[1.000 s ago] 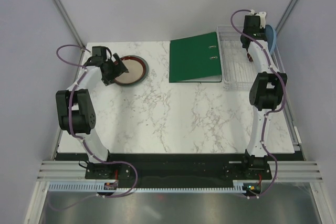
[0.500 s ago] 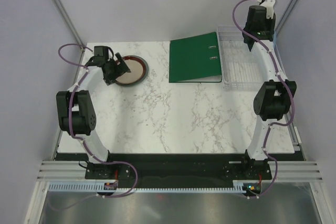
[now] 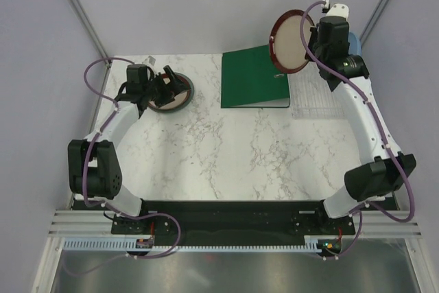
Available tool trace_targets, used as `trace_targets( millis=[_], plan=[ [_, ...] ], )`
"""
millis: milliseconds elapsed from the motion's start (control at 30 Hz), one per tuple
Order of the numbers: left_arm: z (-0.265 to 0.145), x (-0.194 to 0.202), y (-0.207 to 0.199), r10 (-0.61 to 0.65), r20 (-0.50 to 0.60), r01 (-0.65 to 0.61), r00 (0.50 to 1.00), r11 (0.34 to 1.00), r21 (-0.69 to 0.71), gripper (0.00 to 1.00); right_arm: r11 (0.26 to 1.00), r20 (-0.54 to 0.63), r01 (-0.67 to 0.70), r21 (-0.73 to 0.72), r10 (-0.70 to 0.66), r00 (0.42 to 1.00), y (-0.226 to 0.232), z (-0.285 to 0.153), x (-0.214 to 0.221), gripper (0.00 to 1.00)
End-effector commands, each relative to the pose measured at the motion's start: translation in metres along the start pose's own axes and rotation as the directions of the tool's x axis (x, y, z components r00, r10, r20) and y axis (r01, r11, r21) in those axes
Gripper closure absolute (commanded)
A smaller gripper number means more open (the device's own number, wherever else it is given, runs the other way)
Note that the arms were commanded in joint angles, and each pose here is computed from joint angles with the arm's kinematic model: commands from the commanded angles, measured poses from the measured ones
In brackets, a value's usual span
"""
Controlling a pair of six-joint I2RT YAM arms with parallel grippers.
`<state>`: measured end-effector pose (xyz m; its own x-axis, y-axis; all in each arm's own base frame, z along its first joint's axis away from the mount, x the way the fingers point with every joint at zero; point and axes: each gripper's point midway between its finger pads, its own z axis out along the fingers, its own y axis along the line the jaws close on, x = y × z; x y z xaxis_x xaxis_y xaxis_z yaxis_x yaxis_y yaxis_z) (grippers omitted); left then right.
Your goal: Unload the plates from the dish rack
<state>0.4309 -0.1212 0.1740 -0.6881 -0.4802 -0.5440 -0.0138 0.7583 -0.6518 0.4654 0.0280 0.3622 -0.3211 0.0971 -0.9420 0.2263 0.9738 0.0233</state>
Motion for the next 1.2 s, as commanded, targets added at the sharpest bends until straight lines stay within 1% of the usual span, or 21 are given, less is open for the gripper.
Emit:
trace_targets(
  millis=[0, 67, 100, 133, 167, 200, 233, 267, 300, 333, 433, 533, 833, 1000, 1167],
  plan=[
    [-0.015, -0.009, -0.038, 0.002, 0.07, -0.013, 0.998, 0.988, 0.156, 0.0, 0.917, 0.032, -0.231, -0.326, 0.255, 0.966, 0.048, -0.055, -0.034, 1.0],
    [-0.017, -0.003, -0.042, -0.001, 0.075, -0.013, 0.997, 0.982, 0.191, 0.0, 0.885, 0.015, -0.251, -0.393, 0.279, 0.96, 0.058, -0.069, -0.034, 1.0],
    [-0.018, -0.001, -0.045, -0.019, 0.076, 0.003, 0.997, 0.978, 0.208, 0.0, 0.859, -0.025, -0.272, -0.433, 0.29, 0.957, 0.067, -0.072, -0.026, 1.0],
    [-0.021, -0.005, -0.054, -0.013, 0.101, -0.013, 0.995, 0.968, 0.251, 0.0, 0.839, -0.024, -0.278, -0.468, 0.302, 0.953, 0.072, -0.08, -0.029, 1.0],
    [-0.019, 0.001, -0.053, -0.021, 0.096, -0.005, 0.995, 0.965, 0.263, 0.0, 0.827, -0.038, -0.289, -0.482, 0.31, 0.95, 0.075, -0.082, -0.027, 1.0],
    [-0.02, 0.001, -0.058, -0.043, 0.092, 0.015, 0.995, 0.958, 0.287, 0.0, 0.8, -0.065, -0.31, -0.514, 0.324, 0.944, 0.08, -0.089, -0.023, 1.0],
    [-0.021, -0.001, -0.067, -0.035, 0.109, -0.003, 0.993, 0.944, 0.33, 0.0, 0.784, -0.068, -0.317, -0.534, 0.334, 0.94, 0.084, -0.092, -0.024, 1.0],
    [-0.019, 0.002, -0.069, -0.054, 0.096, 0.018, 0.994, 0.938, 0.347, 0.0, 0.771, -0.082, -0.326, -0.547, 0.339, 0.937, 0.087, -0.094, -0.023, 1.0],
    [-0.019, 0.003, -0.074, -0.053, 0.093, 0.015, 0.994, 0.929, 0.371, 0.0, 0.745, -0.113, -0.346, -0.57, 0.345, 0.932, 0.093, -0.099, -0.018, 1.0],
    [-0.019, 0.005, -0.082, -0.045, 0.094, 0.004, 0.995, 0.918, 0.396, 0.0, 0.731, -0.116, -0.351, -0.585, 0.352, 0.929, 0.096, -0.102, -0.019, 1.0],
    [-0.018, 0.009, -0.1, -0.018, 0.095, -0.024, 0.995, 0.904, 0.426, 0.0, 0.696, -0.147, -0.372, -0.614, 0.362, 0.92, 0.104, -0.112, -0.011, 1.0],
    [-0.017, 0.013, -0.115, -0.012, 0.09, -0.031, 0.996, 0.889, 0.458, 0.0, 0.681, -0.171, -0.386, -0.622, 0.363, 0.916, 0.109, -0.116, -0.003, 1.0],
    [-0.007, 0.03, -0.145, 0.029, 0.083, -0.066, 0.996, 0.869, 0.491, 0.0, 0.65, -0.226, -0.39, -0.652, 0.324, 0.919, 0.132, -0.122, 0.02, 1.0],
    [-0.012, 0.029, -0.161, 0.028, 0.094, -0.073, 0.995, 0.852, 0.518, 0.0, 0.655, -0.235, -0.392, -0.646, 0.318, 0.919, 0.136, -0.122, 0.027, 1.0],
    [-0.026, 0.022, -0.166, 0.031, 0.14, -0.099, 0.99, 0.853, 0.512, 0.0, 0.671, -0.22, -0.386, -0.633, 0.323, 0.921, 0.133, -0.12, 0.029, 1.0]
  ],
)
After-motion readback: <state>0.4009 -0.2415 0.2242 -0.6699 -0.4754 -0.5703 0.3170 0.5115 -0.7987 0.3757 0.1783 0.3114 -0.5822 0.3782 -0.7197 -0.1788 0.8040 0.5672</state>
